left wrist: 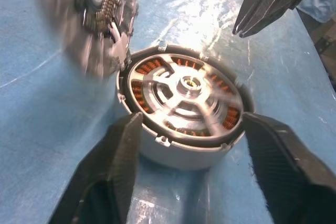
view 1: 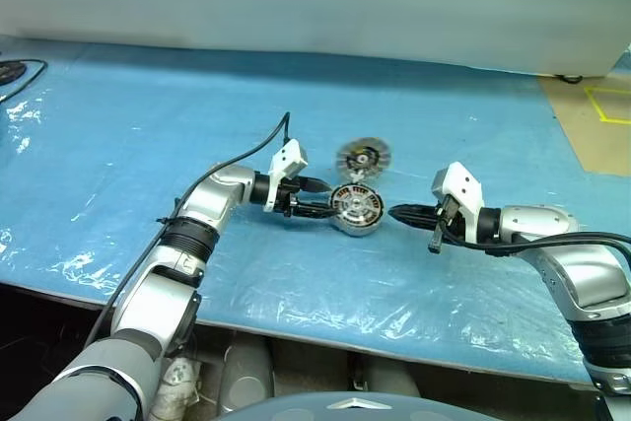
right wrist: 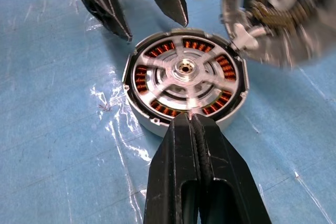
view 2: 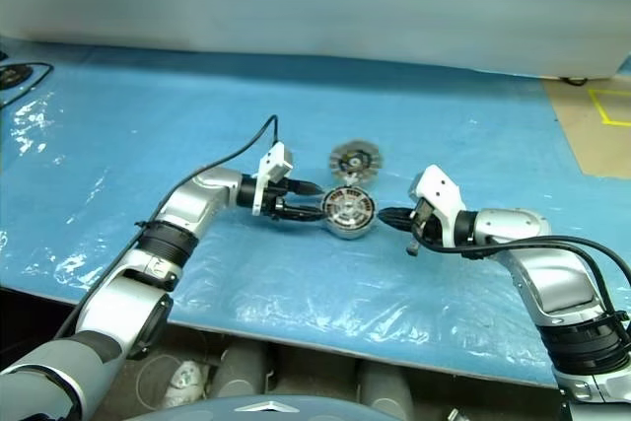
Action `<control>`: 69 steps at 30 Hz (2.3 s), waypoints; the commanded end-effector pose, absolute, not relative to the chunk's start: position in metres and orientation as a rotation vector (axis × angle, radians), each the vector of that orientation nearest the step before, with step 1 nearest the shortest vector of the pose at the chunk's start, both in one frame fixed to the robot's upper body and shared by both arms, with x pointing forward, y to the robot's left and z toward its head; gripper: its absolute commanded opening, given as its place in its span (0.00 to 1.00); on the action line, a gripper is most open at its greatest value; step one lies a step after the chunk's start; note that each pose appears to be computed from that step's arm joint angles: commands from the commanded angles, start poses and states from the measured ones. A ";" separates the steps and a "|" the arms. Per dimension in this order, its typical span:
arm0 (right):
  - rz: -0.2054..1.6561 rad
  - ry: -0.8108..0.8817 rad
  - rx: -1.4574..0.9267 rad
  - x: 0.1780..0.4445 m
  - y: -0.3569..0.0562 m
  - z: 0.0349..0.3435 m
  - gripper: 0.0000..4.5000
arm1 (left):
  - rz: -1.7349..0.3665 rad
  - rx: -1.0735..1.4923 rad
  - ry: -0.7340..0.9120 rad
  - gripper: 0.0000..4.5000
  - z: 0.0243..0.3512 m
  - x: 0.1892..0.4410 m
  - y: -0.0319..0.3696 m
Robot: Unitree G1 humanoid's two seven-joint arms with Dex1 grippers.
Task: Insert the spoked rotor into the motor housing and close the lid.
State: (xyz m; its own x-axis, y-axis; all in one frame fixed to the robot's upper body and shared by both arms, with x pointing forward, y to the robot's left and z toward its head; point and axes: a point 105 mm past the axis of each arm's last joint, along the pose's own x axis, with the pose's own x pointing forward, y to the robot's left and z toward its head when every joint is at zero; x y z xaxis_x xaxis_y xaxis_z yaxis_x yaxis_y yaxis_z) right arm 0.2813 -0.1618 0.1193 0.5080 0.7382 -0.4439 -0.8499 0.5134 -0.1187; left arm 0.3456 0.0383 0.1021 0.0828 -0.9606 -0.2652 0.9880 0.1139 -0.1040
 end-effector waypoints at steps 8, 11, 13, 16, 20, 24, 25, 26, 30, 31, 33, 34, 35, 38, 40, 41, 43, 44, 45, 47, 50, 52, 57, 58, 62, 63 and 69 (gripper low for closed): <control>0.990 0.319 -0.381 0.282 -0.159 0.128 0.00 | -1.465 0.148 0.246 0.99 0.107 0.346 0.032; 0.987 0.320 -0.383 0.282 -0.160 0.128 0.00 | -1.491 0.094 0.213 0.96 0.117 0.344 0.027; 0.984 0.320 -0.387 0.282 -0.161 0.128 0.00 | -1.513 0.052 0.200 0.87 0.122 0.341 0.025; 0.982 0.317 -0.388 0.283 -0.161 0.128 0.00 | -1.523 0.039 0.194 0.65 0.123 0.339 0.024; 0.980 0.311 -0.389 0.283 -0.161 0.129 0.00 | -1.534 0.010 0.182 0.33 0.125 0.336 0.023; 0.987 0.296 -0.375 0.281 -0.160 0.131 0.00 | -1.501 0.043 0.144 0.03 0.124 0.338 0.018; 0.988 0.293 -0.370 0.281 -0.159 0.131 0.00 | -1.495 0.056 0.138 0.00 0.123 0.338 0.017; 0.988 0.293 -0.370 0.280 -0.159 0.131 0.00 | -1.480 0.066 0.125 0.00 0.122 0.340 0.016; 0.985 0.293 -0.369 0.279 -0.159 0.132 0.00 | -1.470 0.094 0.115 0.00 0.117 0.340 0.009; 0.985 0.292 -0.368 0.279 -0.159 0.132 0.00 | -1.467 0.112 0.110 0.00 0.115 0.340 0.006; 0.984 0.290 -0.367 0.279 -0.159 0.132 0.00 | -1.452 0.148 0.095 0.00 0.112 0.341 0.003; 0.983 0.290 -0.367 0.279 -0.158 0.132 0.00 | -1.429 0.172 0.105 0.00 0.107 0.343 0.002; 0.983 0.288 -0.366 0.279 -0.158 0.132 0.00 | -1.426 0.194 0.123 0.00 0.100 0.342 0.000; 0.982 0.286 -0.366 0.279 -0.157 0.132 0.00 | -1.427 0.235 0.172 0.00 0.083 0.336 -0.003; 0.981 0.285 -0.366 0.280 -0.157 0.132 0.00 | -1.425 0.250 0.195 0.00 0.076 0.333 -0.004; 0.981 0.285 -0.367 0.280 -0.157 0.132 0.00 | -1.428 0.255 0.203 0.00 0.074 0.331 -0.004; 0.982 0.283 -0.366 0.280 -0.156 0.132 0.00 | -1.428 0.259 0.209 0.00 0.071 0.330 -0.003; 0.982 0.282 -0.366 0.280 -0.156 0.132 0.00 | -1.421 0.255 0.202 0.00 0.072 0.331 -0.002; 0.983 0.281 -0.365 0.280 -0.156 0.132 0.00 | -1.418 0.238 0.180 0.00 0.076 0.332 -0.002; 0.985 0.281 -0.364 0.280 -0.156 0.132 0.00 | -1.421 0.187 0.139 0.00 0.086 0.332 -0.001; 0.990 0.278 -0.357 0.280 -0.155 0.133 0.00 | -1.447 0.129 0.107 0.00 0.098 0.330 0.002; 0.996 0.270 -0.335 0.279 -0.154 0.136 0.00 | -1.465 0.025 0.051 0.00 0.115 0.328 0.003; 1.012 0.232 -0.277 0.276 -0.152 0.140 0.00 | -1.436 -0.028 -0.074 0.00 0.147 0.337 0.013; 1.011 0.222 -0.263 0.276 -0.151 0.141 0.00 | -1.424 -0.029 -0.093 0.00 0.153 0.340 0.015; 0.975 0.142 -0.215 0.273 -0.151 0.144 0.00 | -1.385 -0.023 -0.164 0.00 0.176 0.352 0.025; 0.972 0.123 -0.204 0.271 -0.151 0.143 0.00 | -1.374 -0.020 -0.183 0.00 0.182 0.355 0.027; 0.989 0.117 -0.165 0.251 -0.154 0.128 0.00 | -1.304 -0.016 -0.276 0.00 0.213 0.379 0.038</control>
State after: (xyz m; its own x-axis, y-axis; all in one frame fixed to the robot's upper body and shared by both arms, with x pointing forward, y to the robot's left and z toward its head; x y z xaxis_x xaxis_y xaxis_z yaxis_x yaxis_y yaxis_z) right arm 0.2555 -0.1578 0.1134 0.5544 0.7989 -0.2330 -0.8267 0.5609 -0.0438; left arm 0.3748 0.0345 0.1980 0.2274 -0.9604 0.1611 0.9635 0.2459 0.1059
